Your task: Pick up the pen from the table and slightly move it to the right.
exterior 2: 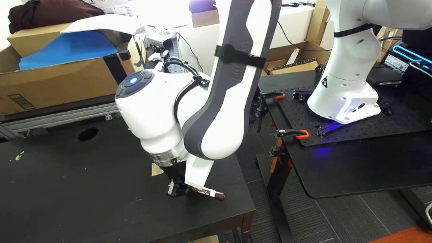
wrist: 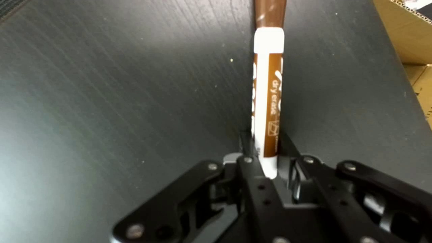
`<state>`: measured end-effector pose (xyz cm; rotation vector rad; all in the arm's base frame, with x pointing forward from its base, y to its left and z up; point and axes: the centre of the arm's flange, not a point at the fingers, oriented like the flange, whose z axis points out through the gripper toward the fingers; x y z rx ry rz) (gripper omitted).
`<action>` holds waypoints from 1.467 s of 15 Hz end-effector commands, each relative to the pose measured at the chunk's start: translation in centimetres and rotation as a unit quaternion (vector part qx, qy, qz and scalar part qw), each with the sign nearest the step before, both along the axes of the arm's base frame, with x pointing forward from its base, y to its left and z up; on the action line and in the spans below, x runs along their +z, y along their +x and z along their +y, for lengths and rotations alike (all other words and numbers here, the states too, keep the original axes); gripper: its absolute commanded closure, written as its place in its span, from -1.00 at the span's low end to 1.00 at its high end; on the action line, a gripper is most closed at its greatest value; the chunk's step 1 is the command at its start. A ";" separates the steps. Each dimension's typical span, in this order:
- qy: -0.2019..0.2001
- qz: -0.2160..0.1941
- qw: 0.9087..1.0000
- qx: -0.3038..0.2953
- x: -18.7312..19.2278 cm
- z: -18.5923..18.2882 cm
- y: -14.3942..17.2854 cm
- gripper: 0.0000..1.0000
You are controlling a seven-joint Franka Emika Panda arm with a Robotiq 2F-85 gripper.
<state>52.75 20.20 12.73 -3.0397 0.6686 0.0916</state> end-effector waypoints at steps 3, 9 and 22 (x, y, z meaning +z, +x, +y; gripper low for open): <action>-0.020 -0.018 1.000 0.014 1.6 0.5 -0.6 0.90; -0.050 -0.034 0.997 0.040 3.7 0.1 0.1 0.90; -0.213 0.025 0.975 0.050 6.4 -4.7 6.2 0.90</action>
